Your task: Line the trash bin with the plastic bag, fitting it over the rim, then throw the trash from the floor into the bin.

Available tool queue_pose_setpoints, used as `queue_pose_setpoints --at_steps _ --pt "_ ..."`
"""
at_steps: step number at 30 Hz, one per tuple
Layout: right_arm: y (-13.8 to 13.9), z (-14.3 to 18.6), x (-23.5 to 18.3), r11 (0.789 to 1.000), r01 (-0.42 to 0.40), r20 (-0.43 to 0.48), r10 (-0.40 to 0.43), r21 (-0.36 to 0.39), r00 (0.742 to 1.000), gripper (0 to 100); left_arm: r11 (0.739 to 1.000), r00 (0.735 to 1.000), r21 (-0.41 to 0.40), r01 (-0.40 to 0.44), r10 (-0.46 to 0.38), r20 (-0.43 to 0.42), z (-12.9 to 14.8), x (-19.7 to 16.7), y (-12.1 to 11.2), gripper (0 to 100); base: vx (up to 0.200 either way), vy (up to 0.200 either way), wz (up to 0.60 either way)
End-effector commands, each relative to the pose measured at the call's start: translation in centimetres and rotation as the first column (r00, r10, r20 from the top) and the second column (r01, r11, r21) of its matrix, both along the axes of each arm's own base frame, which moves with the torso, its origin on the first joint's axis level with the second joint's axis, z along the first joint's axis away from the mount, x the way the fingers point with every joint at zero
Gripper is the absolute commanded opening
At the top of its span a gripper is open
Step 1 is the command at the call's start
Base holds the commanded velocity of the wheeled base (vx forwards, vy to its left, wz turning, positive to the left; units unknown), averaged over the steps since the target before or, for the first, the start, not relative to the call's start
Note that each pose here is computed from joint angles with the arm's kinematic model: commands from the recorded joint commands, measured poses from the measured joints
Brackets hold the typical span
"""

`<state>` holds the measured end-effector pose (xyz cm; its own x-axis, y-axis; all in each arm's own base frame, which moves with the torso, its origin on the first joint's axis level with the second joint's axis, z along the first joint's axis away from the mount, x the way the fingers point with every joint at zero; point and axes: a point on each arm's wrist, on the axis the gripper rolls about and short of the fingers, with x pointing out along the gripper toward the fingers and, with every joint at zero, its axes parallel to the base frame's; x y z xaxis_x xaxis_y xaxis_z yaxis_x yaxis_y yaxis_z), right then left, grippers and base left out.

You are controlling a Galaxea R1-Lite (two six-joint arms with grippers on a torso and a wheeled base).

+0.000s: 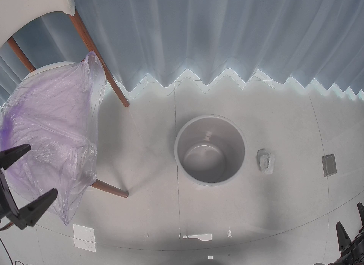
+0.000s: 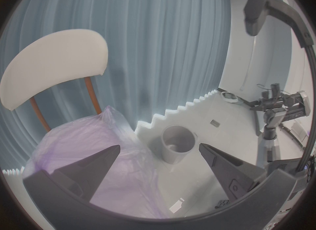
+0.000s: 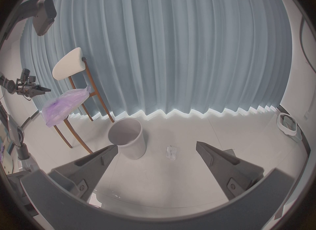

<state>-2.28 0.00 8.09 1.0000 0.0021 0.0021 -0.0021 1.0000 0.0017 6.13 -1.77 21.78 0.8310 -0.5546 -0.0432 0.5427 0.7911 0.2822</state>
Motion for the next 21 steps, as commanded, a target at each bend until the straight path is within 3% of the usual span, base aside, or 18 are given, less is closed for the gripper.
queue_pose_setpoints --at_steps 1,10,21 --pt "0.0 -0.5 0.0 1.000 -0.001 0.001 0.001 0.000 1.000 100 0.998 0.996 0.038 -0.059 0.061 -0.066 0.8 3.5 -0.4 100 0.000 0.000 0.00" --pt "0.0 -0.5 0.0 1.000 0.001 0.001 -0.001 0.001 1.000 100 0.970 0.968 0.095 -0.224 0.232 -0.094 2.2 7.0 -3.0 100 0.000 0.000 0.00" --pt "0.0 -0.5 0.0 1.000 0.001 0.001 -0.001 0.009 1.000 100 0.932 0.934 0.148 -0.332 0.347 -0.091 2.8 9.3 -4.8 100 0.000 0.000 0.00"
